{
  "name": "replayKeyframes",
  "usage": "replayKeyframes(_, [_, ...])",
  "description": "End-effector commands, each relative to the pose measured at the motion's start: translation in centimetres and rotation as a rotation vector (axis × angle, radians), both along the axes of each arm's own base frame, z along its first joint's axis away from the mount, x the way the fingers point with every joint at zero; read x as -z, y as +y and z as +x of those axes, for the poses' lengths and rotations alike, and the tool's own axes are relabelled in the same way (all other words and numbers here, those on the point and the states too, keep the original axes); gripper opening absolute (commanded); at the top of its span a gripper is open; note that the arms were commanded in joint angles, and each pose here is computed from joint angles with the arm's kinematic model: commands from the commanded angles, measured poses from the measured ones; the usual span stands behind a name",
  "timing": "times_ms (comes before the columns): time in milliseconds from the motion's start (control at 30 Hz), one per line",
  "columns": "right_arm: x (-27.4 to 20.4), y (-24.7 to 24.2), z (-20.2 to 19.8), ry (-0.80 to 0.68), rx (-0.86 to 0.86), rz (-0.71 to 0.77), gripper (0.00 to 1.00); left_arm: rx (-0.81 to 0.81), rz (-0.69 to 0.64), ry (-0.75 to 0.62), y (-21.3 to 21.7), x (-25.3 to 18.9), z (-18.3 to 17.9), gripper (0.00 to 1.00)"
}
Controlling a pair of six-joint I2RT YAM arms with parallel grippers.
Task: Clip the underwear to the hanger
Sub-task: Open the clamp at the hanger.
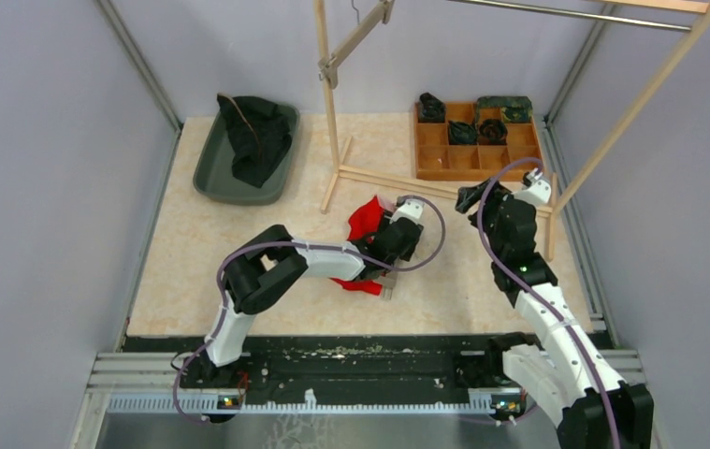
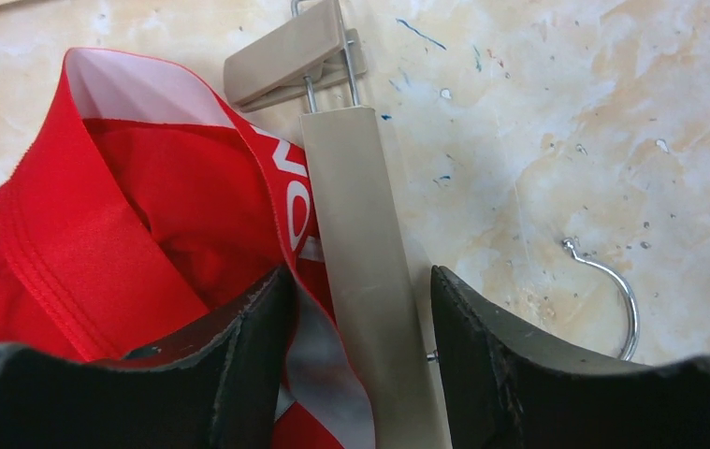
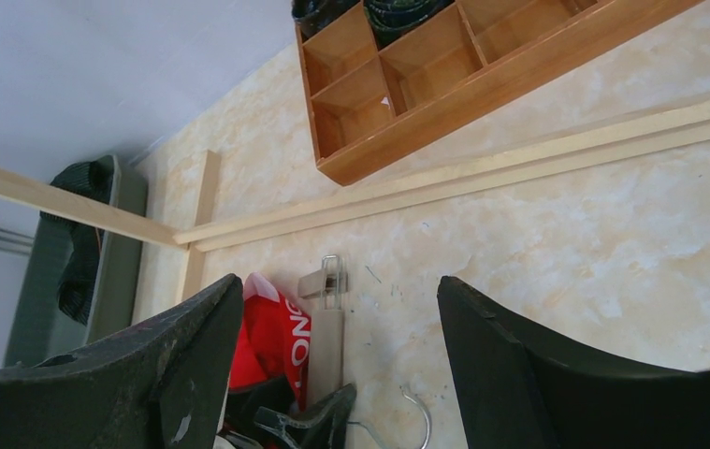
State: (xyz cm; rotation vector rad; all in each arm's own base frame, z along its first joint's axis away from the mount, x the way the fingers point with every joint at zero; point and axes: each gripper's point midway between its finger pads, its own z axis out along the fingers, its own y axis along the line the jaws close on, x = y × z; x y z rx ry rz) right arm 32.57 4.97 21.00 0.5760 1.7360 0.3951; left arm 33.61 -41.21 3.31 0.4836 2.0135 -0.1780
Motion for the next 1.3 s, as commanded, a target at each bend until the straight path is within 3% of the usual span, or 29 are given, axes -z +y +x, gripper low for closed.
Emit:
replayKeyframes(0, [-2.3,-0.2,0.1,-0.069,0.002,0.016,0.75,0.037,-0.03,0.077,-0.5,1.5,-0.2,0.61])
replayKeyframes(233, [-1.8,-0.1,0.4,-0.056,-0.005,0.02,0.75,0.031,-0.006,0.09,0.0,2.7,-0.3,0.52])
replayKeyframes(433, [-1.6,-0.1,0.5,-0.053,-0.007,0.022,0.75,0.004,0.017,0.085,0.8,3.3,-0.3,0.27])
replayKeyframes(867, [2.0,2.0,2.3,0.019,-0.099,0.087,0.75,-0.044,-0.105,-0.035,3.9,-2.9,-1.0,0.18])
replayKeyframes(1267, [3.7,6.4,3.2,0.038,-0.28,0.284,0.75,0.024,-0.216,-0.089,3.2,-8.0,-2.0,0.11])
